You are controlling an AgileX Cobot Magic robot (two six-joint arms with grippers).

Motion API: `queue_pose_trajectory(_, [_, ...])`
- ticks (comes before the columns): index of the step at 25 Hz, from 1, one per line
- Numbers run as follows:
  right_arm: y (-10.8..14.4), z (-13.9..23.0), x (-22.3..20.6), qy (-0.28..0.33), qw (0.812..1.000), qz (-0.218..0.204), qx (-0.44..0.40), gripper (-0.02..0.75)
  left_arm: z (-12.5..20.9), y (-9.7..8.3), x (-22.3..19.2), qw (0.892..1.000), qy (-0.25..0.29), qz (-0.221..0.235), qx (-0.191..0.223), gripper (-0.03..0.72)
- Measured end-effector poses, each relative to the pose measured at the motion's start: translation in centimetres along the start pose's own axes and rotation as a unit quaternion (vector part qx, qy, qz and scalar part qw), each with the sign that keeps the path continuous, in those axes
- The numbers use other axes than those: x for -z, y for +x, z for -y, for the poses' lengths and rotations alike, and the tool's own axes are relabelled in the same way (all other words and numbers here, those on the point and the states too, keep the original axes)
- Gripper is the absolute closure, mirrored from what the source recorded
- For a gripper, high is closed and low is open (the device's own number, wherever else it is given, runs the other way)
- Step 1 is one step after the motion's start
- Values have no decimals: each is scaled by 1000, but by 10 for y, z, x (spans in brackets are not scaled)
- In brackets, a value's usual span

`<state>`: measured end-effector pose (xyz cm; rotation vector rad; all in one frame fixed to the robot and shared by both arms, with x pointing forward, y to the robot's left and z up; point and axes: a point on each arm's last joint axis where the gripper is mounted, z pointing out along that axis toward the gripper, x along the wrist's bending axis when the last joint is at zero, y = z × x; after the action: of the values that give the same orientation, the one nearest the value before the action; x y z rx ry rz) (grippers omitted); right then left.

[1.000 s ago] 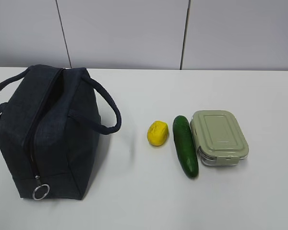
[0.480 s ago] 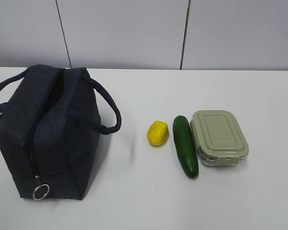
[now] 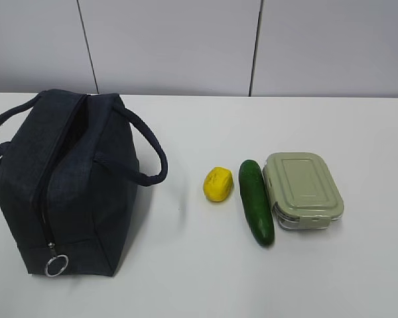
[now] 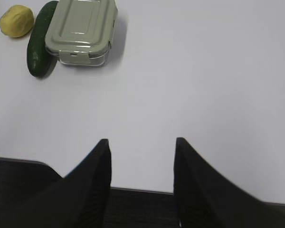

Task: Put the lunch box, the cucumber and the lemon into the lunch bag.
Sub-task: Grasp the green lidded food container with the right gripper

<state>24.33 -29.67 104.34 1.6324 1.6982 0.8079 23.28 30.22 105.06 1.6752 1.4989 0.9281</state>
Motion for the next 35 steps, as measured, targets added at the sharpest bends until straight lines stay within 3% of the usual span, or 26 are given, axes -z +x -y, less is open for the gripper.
queue_pose_trajectory(11, [3,-1,1,-2,1000,-18,-8,409,0,0,0,1000,0,0,0,449])
queue_pose_trajectory(24, [29,-16,-2,-9,983,-169,-71,409,0,0,0,1000,0,-1,-1,449])
queue_pose_trajectory(35, [46,-67,-52,53,949,-297,-87,409,0,0,0,1000,0,-2,-1,449])
